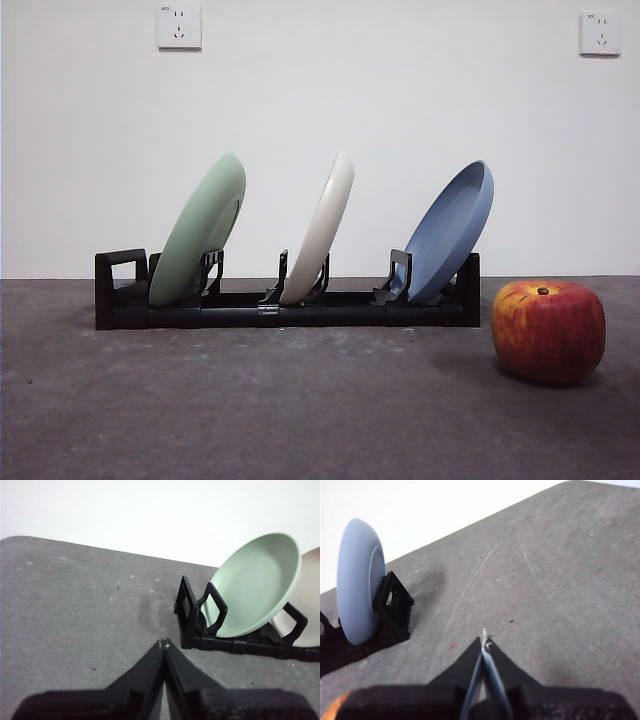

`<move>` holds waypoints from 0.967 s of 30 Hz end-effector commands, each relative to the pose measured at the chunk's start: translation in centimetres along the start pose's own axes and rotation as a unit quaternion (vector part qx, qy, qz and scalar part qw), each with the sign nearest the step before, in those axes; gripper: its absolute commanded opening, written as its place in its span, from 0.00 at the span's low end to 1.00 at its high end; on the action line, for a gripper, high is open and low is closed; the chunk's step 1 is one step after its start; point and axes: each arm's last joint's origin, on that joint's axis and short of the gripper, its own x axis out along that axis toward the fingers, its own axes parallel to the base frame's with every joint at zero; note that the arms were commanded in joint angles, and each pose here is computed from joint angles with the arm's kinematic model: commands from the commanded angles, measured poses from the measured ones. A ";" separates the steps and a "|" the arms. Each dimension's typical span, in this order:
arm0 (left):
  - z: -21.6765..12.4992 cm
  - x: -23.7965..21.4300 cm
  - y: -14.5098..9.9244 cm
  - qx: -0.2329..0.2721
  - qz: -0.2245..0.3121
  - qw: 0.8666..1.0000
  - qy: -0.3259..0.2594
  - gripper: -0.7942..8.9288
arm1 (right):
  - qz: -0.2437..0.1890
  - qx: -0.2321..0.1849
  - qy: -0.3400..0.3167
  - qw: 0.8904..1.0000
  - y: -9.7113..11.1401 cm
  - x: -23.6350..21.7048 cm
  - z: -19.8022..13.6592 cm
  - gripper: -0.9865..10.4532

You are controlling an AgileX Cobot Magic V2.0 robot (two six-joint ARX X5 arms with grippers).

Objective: Take the green plate from the plate rack,put the plate on the table,take the apple from the table,put the apple in the plate

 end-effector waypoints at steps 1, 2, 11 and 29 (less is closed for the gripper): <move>-0.1 0.0 0.0 -0.040 -0.004 0.999 -0.003 0.08 | 0.017 0.040 0.001 0.999 0.1 0.0 0.1 0.08; 0.1 0.0 0.0 -0.052 -0.005 0.999 -0.007 0.08 | 0.029 0.042 0.002 0.999 0.3 -0.1 0.3 0.08; 3.4 -0.7 -1.2 -0.079 -0.085 0.993 -0.013 0.08 | 0.089 0.026 -0.015 0.996 2.8 -1.7 6.1 0.08; 18.0 1.5 -5.2 -0.037 -0.183 0.977 0.101 0.08 | 0.287 -0.051 0.191 0.937 11.3 0.5 22.7 0.08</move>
